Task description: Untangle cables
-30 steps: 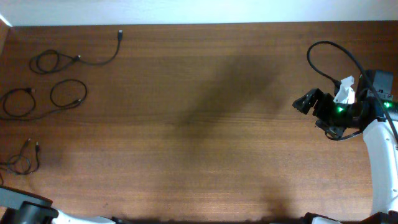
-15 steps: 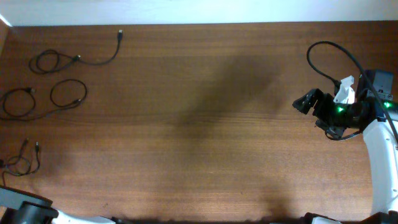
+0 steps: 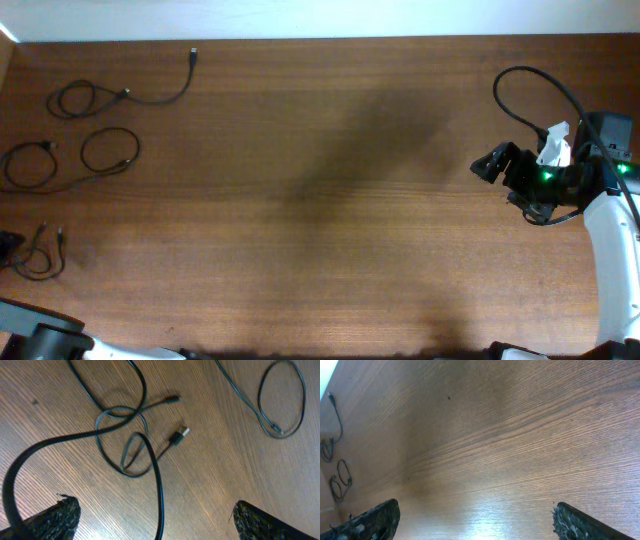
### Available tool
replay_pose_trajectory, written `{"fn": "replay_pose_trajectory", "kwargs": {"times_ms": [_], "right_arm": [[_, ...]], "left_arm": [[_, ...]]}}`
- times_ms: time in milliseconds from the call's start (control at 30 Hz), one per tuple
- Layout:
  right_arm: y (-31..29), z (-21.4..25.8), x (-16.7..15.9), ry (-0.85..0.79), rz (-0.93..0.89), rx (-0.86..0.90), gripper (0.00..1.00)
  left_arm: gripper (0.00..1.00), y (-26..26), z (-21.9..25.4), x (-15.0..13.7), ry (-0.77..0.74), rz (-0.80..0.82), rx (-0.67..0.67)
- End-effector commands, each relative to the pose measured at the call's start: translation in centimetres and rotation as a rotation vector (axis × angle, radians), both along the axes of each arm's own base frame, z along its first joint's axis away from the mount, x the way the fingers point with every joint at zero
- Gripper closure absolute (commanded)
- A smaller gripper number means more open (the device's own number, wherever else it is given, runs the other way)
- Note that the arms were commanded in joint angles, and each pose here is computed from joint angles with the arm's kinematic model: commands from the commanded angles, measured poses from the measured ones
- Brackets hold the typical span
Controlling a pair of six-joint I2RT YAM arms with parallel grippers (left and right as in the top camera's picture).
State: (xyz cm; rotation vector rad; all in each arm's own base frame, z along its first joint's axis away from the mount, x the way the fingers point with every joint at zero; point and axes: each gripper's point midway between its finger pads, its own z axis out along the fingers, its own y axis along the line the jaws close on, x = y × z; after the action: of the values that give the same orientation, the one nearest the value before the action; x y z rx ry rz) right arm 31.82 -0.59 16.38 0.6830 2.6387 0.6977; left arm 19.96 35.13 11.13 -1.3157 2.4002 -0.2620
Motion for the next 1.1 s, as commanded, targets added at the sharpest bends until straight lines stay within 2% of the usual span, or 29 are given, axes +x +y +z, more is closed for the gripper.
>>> {"fn": "replay_pose_trajectory", "kwargs": {"times_ms": [0, 133, 333, 467, 600, 700, 867, 1067], "right_arm": [[-0.1, 0.0, 0.2, -0.01, 0.005, 0.0, 0.02], [-0.1, 0.1, 0.4, -0.02, 0.005, -0.003, 0.02], [-0.1, 0.1, 0.4, -0.021, 0.005, -0.003, 0.02], [-0.1, 0.2, 0.5, -0.024, 0.005, -0.003, 0.02], [-0.1, 0.1, 0.4, -0.021, 0.005, -0.003, 0.01], [-0.1, 0.1, 0.3, -0.016, 0.005, -0.001, 0.02], [-0.1, 0.1, 0.3, -0.016, 0.005, -0.001, 0.02], [-0.1, 0.1, 0.3, -0.016, 0.005, -0.001, 0.02]], "left_arm": [[0.01, -0.5, 0.2, 0.4, -0.022, -0.053, -0.008], [0.01, -1.8, -1.2, -0.2, 0.001, -0.052, -0.061], [0.01, -4.3, -4.9, -2.6, 0.12, -0.044, -0.14], [0.01, -5.1, -5.1, -1.3, 0.122, -0.065, -0.138], [0.01, -5.1, -4.5, 0.4, 0.221, -0.13, -0.021], [0.01, -4.1, -2.0, 2.1, 0.316, -0.146, 0.142], [0.01, -2.7, 3.5, 5.8, 0.228, -0.135, 0.283], [0.01, -1.0, 13.0, 9.3, 0.07, -0.123, 0.489]]}}
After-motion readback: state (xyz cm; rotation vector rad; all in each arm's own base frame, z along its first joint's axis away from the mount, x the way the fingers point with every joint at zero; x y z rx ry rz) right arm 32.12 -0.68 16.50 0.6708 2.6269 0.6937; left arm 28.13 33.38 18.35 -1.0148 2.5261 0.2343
